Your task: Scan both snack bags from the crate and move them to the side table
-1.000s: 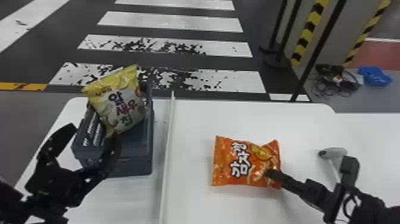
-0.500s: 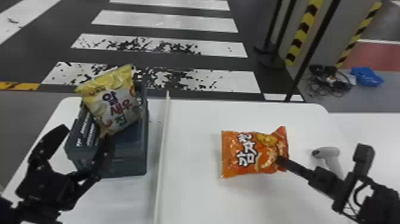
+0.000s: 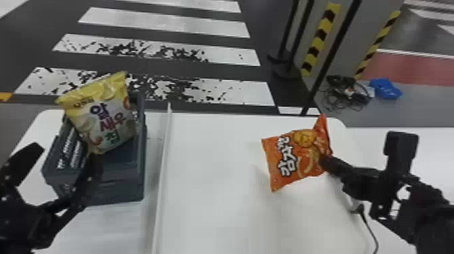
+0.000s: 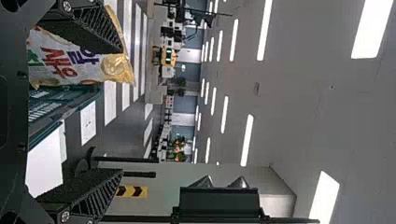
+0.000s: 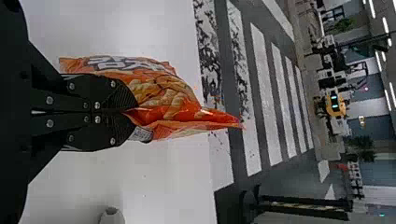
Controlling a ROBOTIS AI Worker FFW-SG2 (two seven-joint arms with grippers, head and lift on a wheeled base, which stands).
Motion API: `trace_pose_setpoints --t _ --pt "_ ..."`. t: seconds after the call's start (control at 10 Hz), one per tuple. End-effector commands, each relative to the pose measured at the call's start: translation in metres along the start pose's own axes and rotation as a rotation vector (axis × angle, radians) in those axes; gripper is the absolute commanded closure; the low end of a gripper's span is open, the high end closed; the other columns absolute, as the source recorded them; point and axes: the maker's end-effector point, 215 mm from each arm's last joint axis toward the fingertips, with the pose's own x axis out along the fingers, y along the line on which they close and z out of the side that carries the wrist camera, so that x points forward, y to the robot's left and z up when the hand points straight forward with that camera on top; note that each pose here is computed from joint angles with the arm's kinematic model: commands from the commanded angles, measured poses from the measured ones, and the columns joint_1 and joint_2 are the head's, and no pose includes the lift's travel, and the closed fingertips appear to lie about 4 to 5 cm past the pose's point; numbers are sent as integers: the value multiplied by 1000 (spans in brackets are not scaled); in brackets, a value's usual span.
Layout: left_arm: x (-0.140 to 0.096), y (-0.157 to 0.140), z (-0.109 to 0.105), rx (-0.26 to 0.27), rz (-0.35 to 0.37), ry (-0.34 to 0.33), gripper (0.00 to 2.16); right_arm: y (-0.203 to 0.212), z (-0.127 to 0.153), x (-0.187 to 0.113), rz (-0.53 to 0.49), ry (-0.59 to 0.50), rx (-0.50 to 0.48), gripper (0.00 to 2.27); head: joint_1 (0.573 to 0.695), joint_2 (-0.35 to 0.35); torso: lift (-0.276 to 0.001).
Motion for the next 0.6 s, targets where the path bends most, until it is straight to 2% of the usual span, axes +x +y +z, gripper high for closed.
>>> trace_pose_setpoints --t 0.0,0.1,0.3,0.4,0.5 --pt "0 0 2 -1 1 -11 97 19 6 -4 -70 -8 -176 2250 695 -175 -99" --pt "-1 0 3 -3 -1 -13 97 32 11 -4 -92 -19 -244 2250 695 -161 -99" --pt "-5 2 2 -8 4 -21 97 75 28 -4 -63 -98 -375 2250 695 -122 -99" --pt "-7 4 4 -6 7 -32 97 93 33 -5 -67 -132 -481 2250 695 -92 -99" --pt "-7 4 6 -8 8 -37 97 110 36 -5 -88 -165 -654 2250 695 -78 -99"
